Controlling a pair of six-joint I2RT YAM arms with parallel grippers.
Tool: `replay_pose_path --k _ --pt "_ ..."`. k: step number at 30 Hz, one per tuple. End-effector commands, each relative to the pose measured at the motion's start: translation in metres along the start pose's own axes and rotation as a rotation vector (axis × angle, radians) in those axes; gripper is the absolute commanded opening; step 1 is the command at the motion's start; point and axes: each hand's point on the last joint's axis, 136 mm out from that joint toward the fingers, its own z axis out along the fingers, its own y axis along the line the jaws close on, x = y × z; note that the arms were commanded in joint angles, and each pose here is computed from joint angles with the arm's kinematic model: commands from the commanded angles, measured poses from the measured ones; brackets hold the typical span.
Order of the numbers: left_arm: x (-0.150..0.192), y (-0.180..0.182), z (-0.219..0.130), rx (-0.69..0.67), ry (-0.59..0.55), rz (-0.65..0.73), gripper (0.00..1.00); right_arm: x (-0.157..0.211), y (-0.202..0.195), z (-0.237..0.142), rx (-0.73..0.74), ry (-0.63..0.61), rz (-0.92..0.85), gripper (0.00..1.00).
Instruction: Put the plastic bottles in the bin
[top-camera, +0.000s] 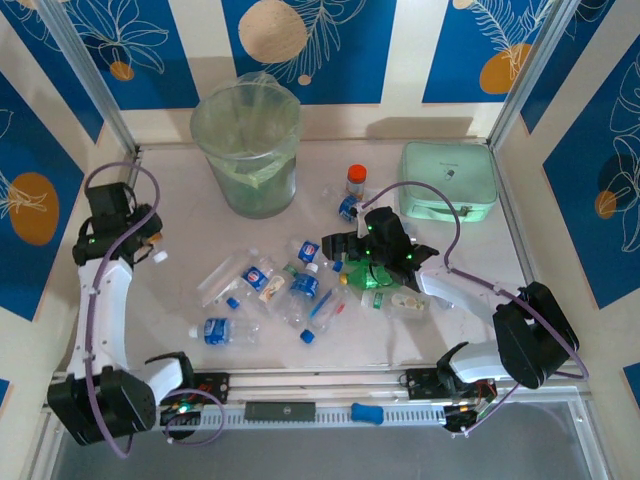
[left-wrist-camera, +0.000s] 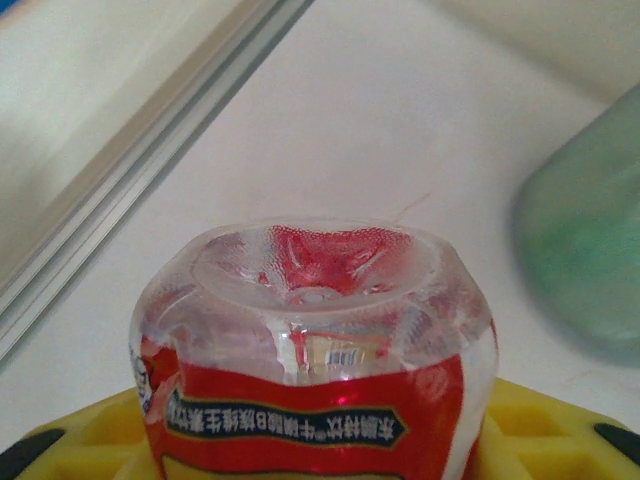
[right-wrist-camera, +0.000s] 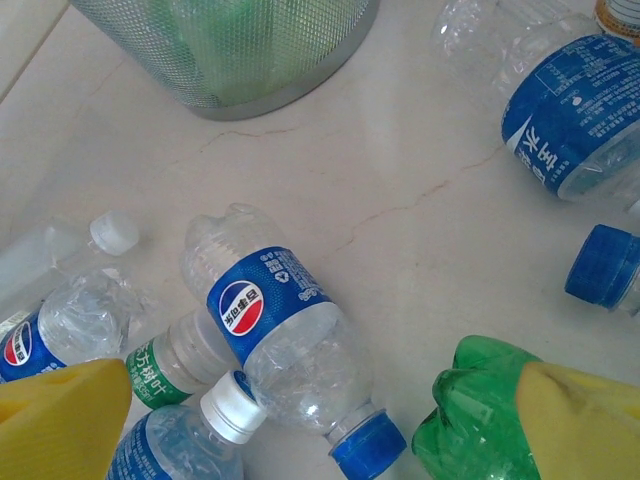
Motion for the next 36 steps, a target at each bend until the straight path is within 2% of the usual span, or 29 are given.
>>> replay_pose_path --k 1,8,13,17,22,27,31,36 --pt "-0.043 -0.051 -0.04 0.234 -0.147 -0.039 0.35 -0.02 0.008 -0.008 -0.022 -0.038 0.023 0.99" --pt "-0.105 -0.135 -0.114 0.545 -0.415 -0.003 0.33 -0.026 0.016 -0.012 -0.051 -0.04 0.045 0.99" --pt "-0.129 -0.201 -0.136 0.725 -0.479 0.095 0.32 -0.024 0.017 -0.011 -0.058 -0.032 0.06 0.99" --pt "-0.141 -0.256 -0.137 0.844 -0.483 0.172 0.32 -0.023 0.018 -0.011 -0.053 -0.029 0.06 0.99" --pt "-0.148 -0.319 -0.107 0.851 -0.467 0.331 0.33 -0.022 0.016 -0.013 -0.037 -0.025 0.048 0.99" --pt "-0.146 -0.362 -0.056 0.826 -0.42 0.416 0.32 -0.019 0.011 -0.015 -0.018 -0.024 0.043 0.99" --pt "-0.131 -0.38 -0.018 0.772 -0.372 0.492 0.32 -0.016 0.008 -0.015 -0.005 -0.017 0.034 0.99" --pt "-0.109 -0.379 0.022 0.666 -0.321 0.558 0.33 -0.013 0.005 -0.013 0.007 -0.009 0.027 0.99"
